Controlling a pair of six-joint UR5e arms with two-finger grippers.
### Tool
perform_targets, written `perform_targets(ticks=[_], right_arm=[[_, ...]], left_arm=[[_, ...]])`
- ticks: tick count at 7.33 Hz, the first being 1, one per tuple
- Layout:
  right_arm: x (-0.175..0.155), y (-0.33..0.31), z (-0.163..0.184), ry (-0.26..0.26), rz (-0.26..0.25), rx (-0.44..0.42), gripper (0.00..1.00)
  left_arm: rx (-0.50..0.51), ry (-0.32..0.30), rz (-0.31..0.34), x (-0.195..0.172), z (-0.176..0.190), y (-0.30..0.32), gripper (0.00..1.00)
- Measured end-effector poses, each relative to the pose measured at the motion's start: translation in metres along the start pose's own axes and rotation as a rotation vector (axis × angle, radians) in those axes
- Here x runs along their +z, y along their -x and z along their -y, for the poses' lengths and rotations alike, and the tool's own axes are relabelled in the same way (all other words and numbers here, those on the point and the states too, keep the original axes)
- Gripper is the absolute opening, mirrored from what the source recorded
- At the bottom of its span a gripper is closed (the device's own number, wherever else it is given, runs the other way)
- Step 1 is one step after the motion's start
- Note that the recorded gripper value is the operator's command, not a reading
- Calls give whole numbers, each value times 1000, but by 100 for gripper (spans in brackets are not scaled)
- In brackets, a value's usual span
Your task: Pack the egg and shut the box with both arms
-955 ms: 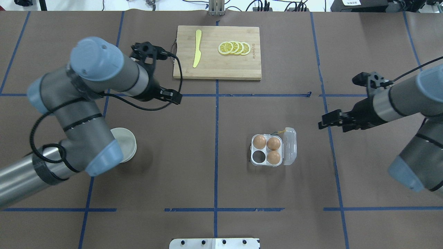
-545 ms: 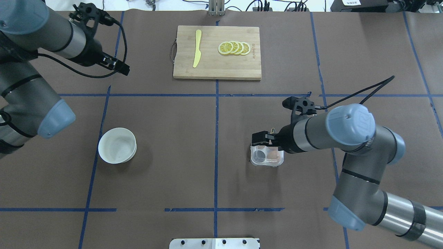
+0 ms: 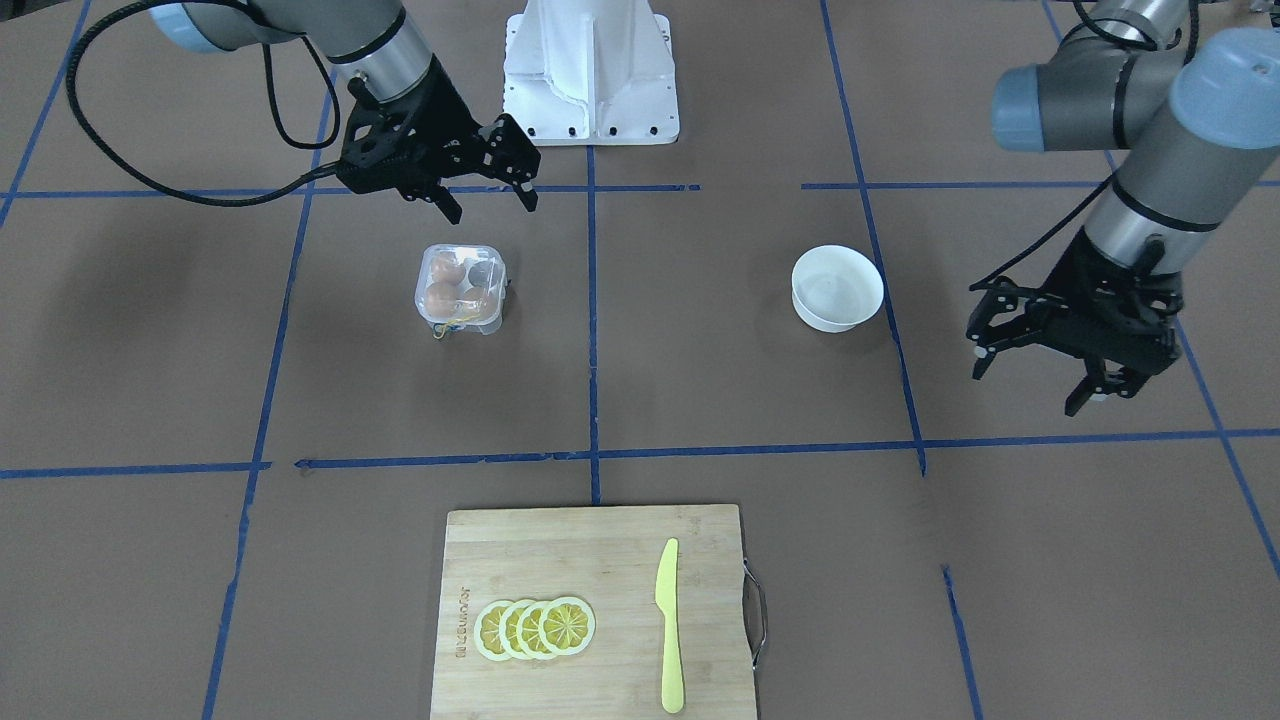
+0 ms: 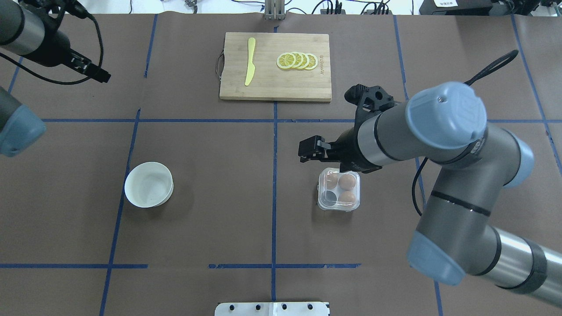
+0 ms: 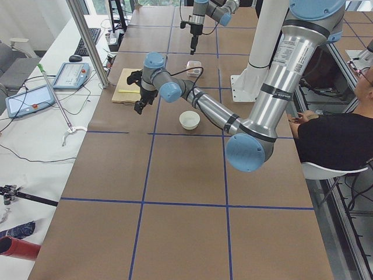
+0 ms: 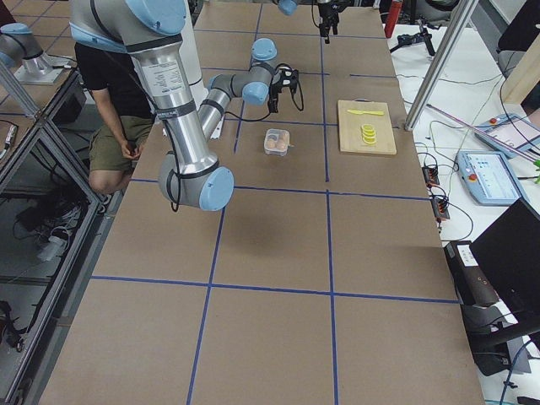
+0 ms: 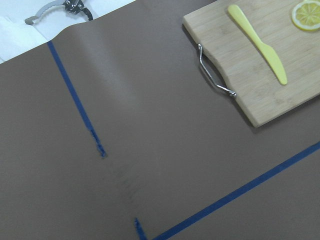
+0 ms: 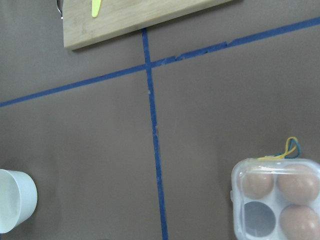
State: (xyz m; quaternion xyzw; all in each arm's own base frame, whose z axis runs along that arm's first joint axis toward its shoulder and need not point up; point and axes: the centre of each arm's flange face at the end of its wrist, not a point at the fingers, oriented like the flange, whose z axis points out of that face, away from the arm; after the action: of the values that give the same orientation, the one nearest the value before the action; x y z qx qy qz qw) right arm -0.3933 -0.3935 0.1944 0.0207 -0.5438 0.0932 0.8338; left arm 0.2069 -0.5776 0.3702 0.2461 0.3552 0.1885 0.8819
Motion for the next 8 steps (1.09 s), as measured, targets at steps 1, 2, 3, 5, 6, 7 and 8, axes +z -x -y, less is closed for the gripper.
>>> perform_targets(ticks=[1,2,3,5,6,7,8], right_arm=[[-25,-26,31,28,-5,8,100],[-48,-66,60,43,-23,-11,100],[-74,-119,87,47,-48,-46,100],[-141,-241,132,29,-87,-149,100],[-166,-301,144,12,-114,-195,100],[-184,-359,153,3,-150,-240,100],[-197,-413,161,6,-189,-269,100]], left_arm=[[10,35,12,-3,-35,45,93],[11,66,28,-9,-71,89,99],[-13,84,51,-20,-103,131,100],[-43,102,117,-50,-154,218,100],[-30,119,140,-61,-173,253,100],[-31,140,147,-67,-188,274,100],[-44,157,133,-68,-198,282,100]])
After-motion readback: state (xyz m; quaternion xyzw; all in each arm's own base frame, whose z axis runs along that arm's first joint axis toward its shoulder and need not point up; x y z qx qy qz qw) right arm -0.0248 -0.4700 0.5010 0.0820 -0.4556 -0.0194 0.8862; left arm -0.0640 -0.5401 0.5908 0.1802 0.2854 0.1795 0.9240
